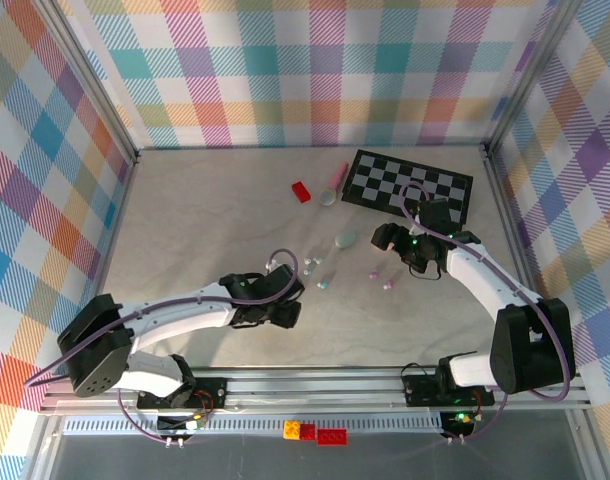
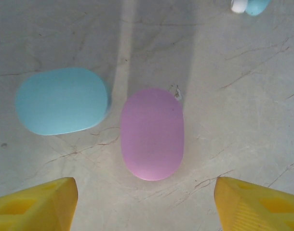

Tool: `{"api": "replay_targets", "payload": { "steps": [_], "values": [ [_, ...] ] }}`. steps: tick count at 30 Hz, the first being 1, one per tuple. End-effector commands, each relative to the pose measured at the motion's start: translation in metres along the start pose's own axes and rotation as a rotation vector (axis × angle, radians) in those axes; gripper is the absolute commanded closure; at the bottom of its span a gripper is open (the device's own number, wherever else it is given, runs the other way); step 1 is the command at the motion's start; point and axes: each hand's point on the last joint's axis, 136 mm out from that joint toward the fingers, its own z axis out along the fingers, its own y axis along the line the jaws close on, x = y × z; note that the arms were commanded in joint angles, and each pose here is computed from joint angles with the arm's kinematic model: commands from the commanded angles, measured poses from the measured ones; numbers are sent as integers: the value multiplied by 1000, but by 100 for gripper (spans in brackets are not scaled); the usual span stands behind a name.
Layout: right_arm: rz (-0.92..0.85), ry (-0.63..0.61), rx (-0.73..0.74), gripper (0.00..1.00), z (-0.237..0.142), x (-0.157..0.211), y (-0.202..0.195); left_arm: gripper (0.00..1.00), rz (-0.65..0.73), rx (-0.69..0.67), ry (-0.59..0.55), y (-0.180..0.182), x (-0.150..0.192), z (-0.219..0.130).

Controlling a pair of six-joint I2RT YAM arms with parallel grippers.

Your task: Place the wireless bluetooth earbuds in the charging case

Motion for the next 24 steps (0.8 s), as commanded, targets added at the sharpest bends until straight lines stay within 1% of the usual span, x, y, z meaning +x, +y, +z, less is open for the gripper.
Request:
{"api": "replay_targets", "payload": {
  "steps": [1,4,8,11,14,19,21,24],
  "values": [
    [-21,-4,-31,7,-1,-1,8,30,25,36,21,-15,-4,3],
    [-16,-4,-30,7,-1,0,7,32,31,34,49,-20,-6,10],
    [-21,-9,-22,7,-4,2,4,30,19,22,116,-24,-1,22],
    [-23,-7,-16,7,-5,4,3,29,3,-35,148,-16,3,26],
    [-28,-10,-12,7,-6,5,1,29,-32,-75,139,-6,3,24],
    [-30,-10,-15,7,-7,6,2,28,-62,-38,163,-8,6,26],
    [-28,-11,-15,7,-8,5,2,28,-53,-13,178,-14,6,28],
    [-30,-17,-19,7,-10,4,4,28,-53,66,187,-31,3,28]
  ]
}}
